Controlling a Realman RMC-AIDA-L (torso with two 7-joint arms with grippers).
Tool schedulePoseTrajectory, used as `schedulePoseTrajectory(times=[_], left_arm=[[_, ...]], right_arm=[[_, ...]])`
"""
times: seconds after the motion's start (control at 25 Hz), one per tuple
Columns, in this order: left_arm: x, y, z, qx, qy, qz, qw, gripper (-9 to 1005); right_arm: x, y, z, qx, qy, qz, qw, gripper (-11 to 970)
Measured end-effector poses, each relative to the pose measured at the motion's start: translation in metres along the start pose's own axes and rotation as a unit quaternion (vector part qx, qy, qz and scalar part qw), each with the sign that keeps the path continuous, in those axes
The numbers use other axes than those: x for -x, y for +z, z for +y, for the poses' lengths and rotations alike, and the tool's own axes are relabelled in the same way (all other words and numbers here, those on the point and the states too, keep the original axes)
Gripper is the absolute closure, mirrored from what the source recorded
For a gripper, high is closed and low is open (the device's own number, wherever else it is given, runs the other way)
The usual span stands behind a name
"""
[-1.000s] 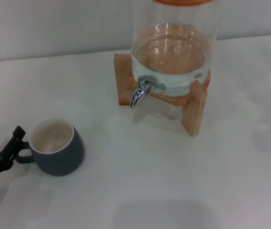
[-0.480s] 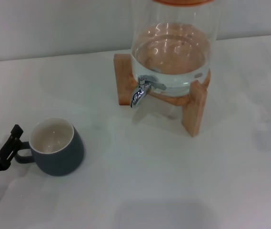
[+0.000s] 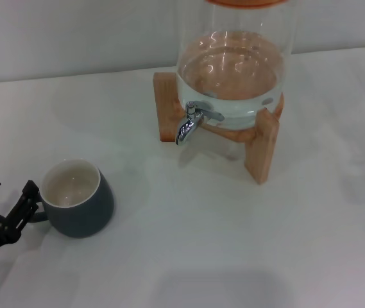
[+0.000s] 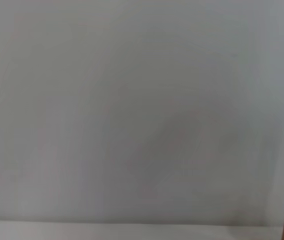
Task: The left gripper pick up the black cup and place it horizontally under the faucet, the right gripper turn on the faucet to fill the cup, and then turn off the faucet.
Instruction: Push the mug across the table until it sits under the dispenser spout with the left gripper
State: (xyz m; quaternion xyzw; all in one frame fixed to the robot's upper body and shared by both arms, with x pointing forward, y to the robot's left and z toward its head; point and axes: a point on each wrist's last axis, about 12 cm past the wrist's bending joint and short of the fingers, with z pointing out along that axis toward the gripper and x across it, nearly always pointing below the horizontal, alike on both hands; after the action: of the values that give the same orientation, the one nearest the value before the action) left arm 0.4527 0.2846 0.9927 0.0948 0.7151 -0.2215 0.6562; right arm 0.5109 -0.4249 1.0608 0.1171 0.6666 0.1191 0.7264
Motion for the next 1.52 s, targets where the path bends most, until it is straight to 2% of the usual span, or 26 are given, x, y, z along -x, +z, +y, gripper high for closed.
schedulePoseTrajectory(times=[0.52, 0.96, 1.52], left_arm=[[-0.007, -0.014, -0.003, 0.012, -0.012, 0.005, 1.000, 239], [-0.011, -0.014, -0.010, 0.001, -0.020, 0.013, 1.000, 242], [-0.013, -0.017, -0.011, 0.002, -0.021, 0.017, 1.000, 244]], right_arm=[[-0.002, 0.000, -0.001, -0.007, 0.001, 0.006, 1.000, 150], [-0.005, 0.002, 0.000, -0.011, 0.003, 0.014, 1.000, 150], [-0.006, 0.002, -0.001, -0.016, 0.004, 0.017, 1.000, 150]])
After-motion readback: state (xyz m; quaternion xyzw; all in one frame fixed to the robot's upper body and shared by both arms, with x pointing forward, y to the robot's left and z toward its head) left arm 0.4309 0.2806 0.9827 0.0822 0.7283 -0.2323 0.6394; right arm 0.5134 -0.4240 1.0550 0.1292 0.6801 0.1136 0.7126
